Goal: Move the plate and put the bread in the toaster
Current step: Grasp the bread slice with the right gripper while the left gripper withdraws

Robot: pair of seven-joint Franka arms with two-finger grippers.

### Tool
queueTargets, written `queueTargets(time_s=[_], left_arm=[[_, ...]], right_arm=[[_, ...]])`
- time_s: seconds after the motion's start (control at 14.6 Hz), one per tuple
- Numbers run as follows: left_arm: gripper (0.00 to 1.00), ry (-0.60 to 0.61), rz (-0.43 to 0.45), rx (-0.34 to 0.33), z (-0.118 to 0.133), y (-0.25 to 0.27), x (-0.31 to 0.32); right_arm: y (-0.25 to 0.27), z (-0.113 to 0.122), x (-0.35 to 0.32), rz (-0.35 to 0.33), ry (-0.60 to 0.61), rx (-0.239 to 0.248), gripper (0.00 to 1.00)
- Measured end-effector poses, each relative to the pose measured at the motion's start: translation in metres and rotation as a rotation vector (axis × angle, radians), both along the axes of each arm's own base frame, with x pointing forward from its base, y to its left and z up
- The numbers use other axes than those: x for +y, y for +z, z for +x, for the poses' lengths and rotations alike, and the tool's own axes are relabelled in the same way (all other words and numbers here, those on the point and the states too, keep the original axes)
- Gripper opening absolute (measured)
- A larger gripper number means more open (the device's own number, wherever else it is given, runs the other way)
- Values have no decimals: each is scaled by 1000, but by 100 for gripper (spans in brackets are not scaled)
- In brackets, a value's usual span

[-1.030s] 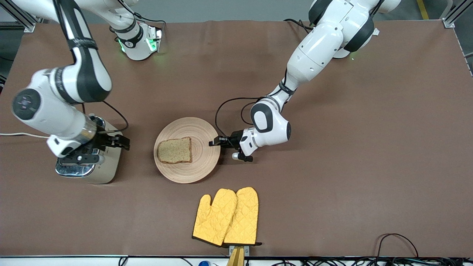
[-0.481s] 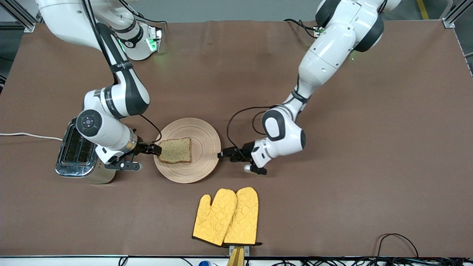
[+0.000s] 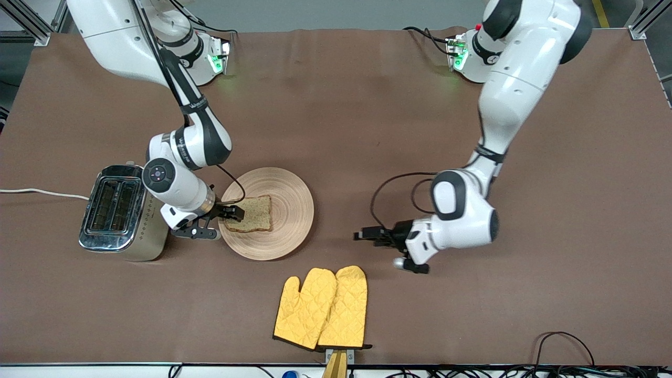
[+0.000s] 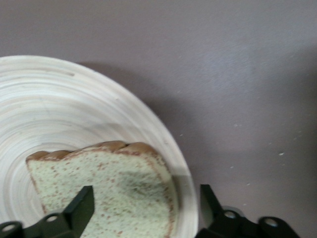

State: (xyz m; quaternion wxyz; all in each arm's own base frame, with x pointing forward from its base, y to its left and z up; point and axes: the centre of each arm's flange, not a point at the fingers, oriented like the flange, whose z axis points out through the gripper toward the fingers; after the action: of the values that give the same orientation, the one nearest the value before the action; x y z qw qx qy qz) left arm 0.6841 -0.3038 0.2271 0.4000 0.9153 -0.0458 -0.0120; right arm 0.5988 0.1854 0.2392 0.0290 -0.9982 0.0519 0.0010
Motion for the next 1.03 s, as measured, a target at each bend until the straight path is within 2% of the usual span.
queueTargets(time_s=[0.21,0.41,0.48,0.62,0.69,0.76,0.89,1.03], left_arm=[[100,-79,145,9,16,33,81],[100,-145,328,4,16,87,135],[100,-173,381,-2,13,108,145],[100,-221,498,-19,3,152,163],[100,-240,552,-31,-3,176,172],[100,-252,602,-44,-9,201,181],[100,-252,693,-87,-22,251,198],[100,-191,750,-119,-34,294,213]], right_arm=[[-2,-3,4,-1,1,4,90],[-10,-6,0,-6,-6,7,83],[-12,-7,-2,-8,-8,11,83],[-14,-8,-4,-9,-11,12,69],[-15,-8,-4,-9,-12,11,69],[-15,-8,-4,-9,-13,11,62],[-16,-8,-4,-9,-14,11,59],[-16,-8,-4,-9,-17,9,48]])
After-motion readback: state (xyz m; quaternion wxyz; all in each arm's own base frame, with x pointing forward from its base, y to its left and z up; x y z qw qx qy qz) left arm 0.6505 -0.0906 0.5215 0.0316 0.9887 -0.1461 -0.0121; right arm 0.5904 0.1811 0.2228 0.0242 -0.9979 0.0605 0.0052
